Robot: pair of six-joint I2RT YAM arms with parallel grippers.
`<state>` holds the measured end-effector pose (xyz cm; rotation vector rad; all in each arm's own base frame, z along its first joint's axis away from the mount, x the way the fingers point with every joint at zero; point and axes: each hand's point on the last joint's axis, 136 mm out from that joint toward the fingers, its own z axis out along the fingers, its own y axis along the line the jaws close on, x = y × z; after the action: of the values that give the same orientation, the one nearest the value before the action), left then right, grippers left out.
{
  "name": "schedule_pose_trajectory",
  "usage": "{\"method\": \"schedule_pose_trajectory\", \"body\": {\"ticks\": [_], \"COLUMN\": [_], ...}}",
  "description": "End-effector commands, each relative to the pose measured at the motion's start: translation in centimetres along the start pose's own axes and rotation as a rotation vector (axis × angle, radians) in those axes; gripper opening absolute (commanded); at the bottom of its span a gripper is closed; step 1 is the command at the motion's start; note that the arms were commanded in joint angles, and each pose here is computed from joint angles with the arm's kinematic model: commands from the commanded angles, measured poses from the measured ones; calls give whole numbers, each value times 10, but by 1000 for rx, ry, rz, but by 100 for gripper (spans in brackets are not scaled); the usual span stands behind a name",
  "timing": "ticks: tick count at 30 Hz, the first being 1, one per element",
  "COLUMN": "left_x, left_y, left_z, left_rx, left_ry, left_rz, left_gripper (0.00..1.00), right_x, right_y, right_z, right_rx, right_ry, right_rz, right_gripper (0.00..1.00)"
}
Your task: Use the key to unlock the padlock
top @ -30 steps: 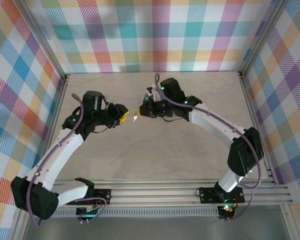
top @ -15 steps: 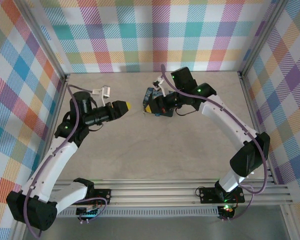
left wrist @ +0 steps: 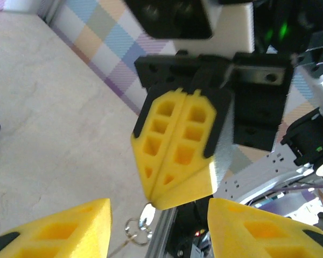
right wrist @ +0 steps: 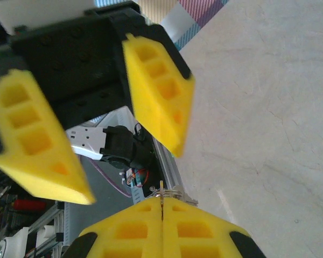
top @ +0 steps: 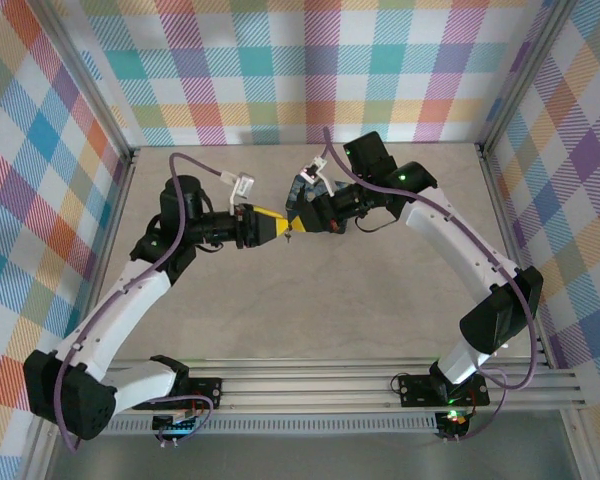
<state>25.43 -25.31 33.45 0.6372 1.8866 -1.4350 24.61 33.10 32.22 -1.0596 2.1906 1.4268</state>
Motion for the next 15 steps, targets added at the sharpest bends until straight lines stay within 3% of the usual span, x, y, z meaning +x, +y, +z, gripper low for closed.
{"method": "schedule_pose_trajectory", "body": {"ticks": [1,8,15], "left_x": [1,2,5], "left_y": [-17,-15,-10], "left_z": [0,3,6], "left_rx": [65,77,80], "left_ry": [33,42,54], "left_rz": [72,65,49], "left_gripper": [47,33,6], "right_x": [-6,-8,-9], "right_y": [16,18,14], "right_z": [-1,2,6], "right_rx": [-72,-111,-116], "right_ry": [-17,-21,-21], "right_rz": [-31,-22,-6], "right_gripper": [0,0,0]}}
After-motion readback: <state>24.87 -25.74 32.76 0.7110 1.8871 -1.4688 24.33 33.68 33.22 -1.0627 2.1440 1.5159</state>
